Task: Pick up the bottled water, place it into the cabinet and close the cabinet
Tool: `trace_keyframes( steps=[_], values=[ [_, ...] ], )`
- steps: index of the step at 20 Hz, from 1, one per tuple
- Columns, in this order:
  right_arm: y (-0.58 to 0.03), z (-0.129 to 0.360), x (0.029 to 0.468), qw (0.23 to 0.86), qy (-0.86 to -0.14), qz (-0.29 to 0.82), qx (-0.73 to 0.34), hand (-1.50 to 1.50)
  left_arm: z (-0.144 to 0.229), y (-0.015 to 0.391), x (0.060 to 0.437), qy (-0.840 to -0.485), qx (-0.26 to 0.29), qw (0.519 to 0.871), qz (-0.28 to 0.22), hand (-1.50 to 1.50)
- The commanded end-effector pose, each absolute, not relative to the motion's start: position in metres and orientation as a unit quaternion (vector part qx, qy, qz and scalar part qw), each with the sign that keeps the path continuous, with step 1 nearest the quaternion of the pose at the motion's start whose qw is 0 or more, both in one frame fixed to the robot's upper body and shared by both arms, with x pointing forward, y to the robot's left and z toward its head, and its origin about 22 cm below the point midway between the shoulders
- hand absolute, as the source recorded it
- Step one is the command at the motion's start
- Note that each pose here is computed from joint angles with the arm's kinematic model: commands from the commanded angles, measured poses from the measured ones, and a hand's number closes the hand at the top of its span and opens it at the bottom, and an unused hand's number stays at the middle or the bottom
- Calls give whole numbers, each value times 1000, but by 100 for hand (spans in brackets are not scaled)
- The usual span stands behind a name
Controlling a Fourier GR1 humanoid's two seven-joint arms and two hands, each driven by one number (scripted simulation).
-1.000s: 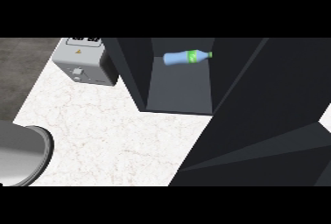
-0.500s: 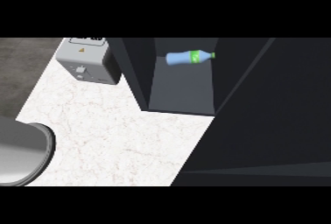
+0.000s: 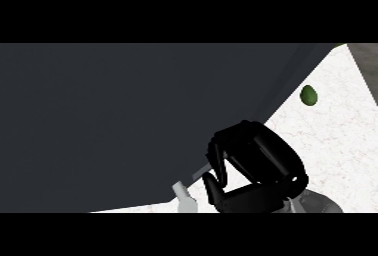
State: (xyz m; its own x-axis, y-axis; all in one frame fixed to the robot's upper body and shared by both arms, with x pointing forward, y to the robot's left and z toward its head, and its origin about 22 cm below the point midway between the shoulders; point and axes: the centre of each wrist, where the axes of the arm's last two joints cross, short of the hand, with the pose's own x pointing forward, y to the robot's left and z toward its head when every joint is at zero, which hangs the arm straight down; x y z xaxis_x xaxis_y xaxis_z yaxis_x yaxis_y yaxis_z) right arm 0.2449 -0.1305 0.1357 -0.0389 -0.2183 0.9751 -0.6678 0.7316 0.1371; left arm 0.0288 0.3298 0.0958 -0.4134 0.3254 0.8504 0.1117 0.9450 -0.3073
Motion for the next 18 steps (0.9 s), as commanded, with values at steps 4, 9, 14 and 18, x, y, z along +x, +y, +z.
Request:
trace_keyframes(
  steps=[4,9,14,18],
  values=[
    [-122,171,324,622,-689,179,326,150,105,354,9,-835,-122,525,107,-150],
    [-106,165,365,622,-679,202,335,150,108,358,6,-838,-123,520,108,-150],
    [-91,172,375,622,-671,221,338,150,106,358,-15,-833,-125,526,116,-150],
    [-84,167,385,626,-669,211,341,150,115,362,0,-831,-137,528,104,-150]
  ],
)
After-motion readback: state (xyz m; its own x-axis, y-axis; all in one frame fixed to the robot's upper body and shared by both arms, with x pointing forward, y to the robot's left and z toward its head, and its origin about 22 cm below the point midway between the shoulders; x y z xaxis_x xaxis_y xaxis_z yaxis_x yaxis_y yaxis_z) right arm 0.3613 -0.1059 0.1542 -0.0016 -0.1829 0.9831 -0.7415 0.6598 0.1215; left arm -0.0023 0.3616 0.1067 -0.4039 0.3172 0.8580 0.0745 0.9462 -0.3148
